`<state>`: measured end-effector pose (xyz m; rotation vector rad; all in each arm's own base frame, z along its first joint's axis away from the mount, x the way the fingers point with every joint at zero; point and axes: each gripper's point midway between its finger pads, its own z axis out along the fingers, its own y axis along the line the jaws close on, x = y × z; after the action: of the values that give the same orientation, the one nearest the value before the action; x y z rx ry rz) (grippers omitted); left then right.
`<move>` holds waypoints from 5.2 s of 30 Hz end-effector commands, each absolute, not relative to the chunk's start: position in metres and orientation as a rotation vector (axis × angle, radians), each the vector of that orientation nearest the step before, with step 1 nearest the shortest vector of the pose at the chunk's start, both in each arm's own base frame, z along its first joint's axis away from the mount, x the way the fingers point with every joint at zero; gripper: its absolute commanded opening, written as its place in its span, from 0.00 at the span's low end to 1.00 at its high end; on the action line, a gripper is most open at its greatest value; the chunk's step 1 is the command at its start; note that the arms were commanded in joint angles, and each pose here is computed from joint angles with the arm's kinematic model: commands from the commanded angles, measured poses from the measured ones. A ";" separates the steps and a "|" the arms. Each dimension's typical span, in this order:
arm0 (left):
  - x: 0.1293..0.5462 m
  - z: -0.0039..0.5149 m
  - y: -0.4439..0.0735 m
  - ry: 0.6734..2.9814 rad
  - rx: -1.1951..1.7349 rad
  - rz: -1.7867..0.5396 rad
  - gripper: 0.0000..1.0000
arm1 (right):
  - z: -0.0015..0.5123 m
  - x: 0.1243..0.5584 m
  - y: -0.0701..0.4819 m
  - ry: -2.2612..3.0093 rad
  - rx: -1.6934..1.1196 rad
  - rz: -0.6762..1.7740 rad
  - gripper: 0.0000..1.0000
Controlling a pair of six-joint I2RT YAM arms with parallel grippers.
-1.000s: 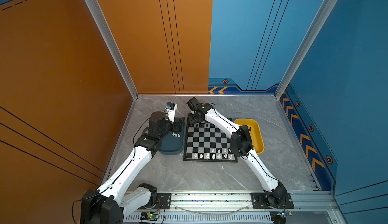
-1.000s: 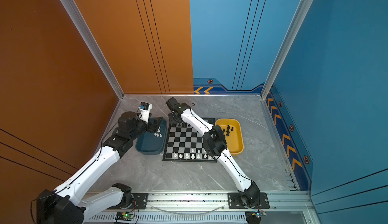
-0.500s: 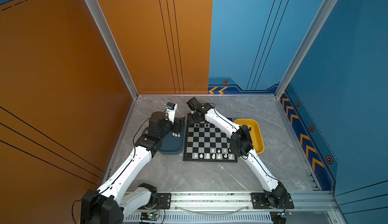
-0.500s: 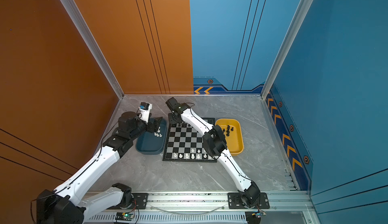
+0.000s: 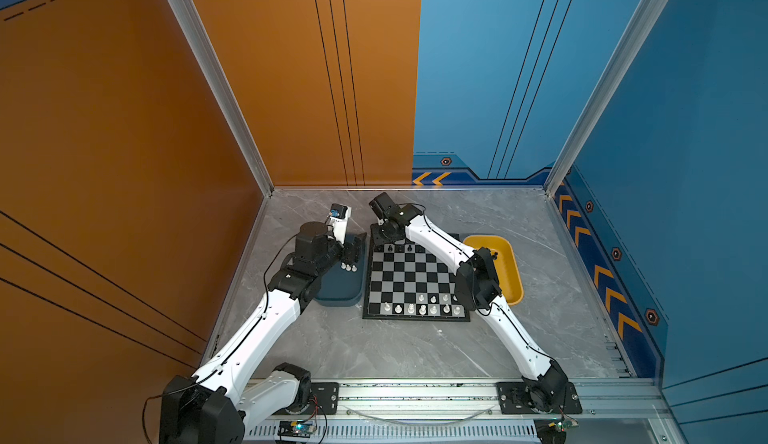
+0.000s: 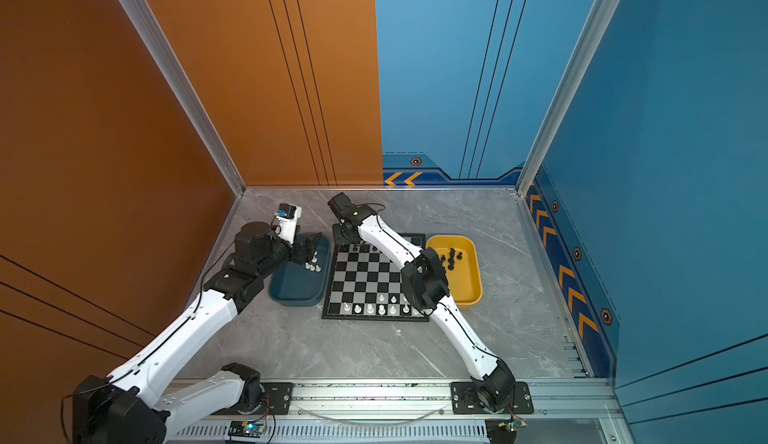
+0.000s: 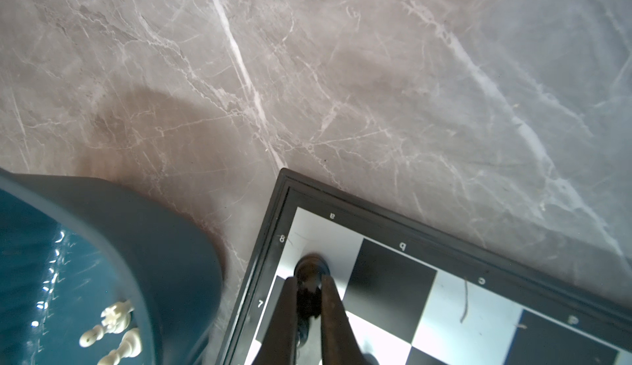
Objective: Set up the chess pieces on the board
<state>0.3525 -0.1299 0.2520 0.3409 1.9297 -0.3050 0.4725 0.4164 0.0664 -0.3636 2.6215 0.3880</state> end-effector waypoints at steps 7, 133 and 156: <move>0.352 0.254 -0.124 1.913 0.335 -0.274 0.73 | 0.062 0.483 0.415 2.593 -0.343 0.346 0.13; 0.404 0.242 -0.171 2.146 0.257 -0.272 0.70 | 0.095 0.408 0.049 2.813 0.186 0.008 0.26; 0.404 0.245 -0.172 2.141 0.253 -0.281 0.69 | 0.071 0.429 0.035 2.807 0.211 0.010 0.31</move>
<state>0.4020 -0.1687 0.2331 0.2586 2.1585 -0.2705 0.4185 0.0383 0.0696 0.2203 2.8283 0.0174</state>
